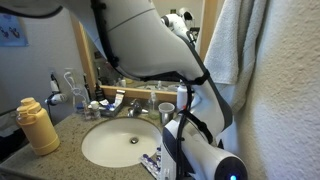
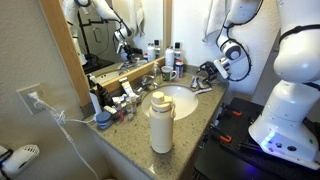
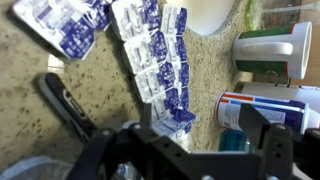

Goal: Move one of the silver strips to the left side of the sink counter

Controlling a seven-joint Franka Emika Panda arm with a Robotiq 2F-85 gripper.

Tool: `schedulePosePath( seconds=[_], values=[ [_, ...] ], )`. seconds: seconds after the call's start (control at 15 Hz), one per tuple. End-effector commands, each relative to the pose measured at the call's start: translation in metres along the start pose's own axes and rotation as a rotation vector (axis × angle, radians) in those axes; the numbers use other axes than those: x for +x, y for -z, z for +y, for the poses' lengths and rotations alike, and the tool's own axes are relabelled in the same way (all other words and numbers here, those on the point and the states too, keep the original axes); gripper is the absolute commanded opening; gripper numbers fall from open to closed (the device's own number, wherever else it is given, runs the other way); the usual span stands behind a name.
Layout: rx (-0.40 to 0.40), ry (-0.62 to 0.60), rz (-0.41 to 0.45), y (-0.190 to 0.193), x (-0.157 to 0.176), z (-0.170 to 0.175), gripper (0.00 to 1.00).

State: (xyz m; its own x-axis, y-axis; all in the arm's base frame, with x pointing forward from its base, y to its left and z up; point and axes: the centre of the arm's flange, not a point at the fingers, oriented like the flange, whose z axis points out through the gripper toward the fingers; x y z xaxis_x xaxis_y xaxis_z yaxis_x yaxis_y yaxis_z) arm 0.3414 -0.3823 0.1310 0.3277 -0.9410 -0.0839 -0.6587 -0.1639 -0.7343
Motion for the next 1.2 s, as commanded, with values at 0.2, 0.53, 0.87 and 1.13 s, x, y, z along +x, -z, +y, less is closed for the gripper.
schedulePosePath(
  seconds=[0.2,0.53,0.87,1.13],
  values=[
    [-0.012,-0.107,0.021,0.0032,0.0006,-0.0071,0.56],
    [-0.023,-0.158,0.032,0.0031,0.0029,-0.0054,0.71],
    [-0.021,-0.206,0.038,-0.0001,0.0059,-0.0058,0.80],
    [-0.022,-0.248,0.039,-0.0016,0.0087,-0.0085,0.77]
  ],
)
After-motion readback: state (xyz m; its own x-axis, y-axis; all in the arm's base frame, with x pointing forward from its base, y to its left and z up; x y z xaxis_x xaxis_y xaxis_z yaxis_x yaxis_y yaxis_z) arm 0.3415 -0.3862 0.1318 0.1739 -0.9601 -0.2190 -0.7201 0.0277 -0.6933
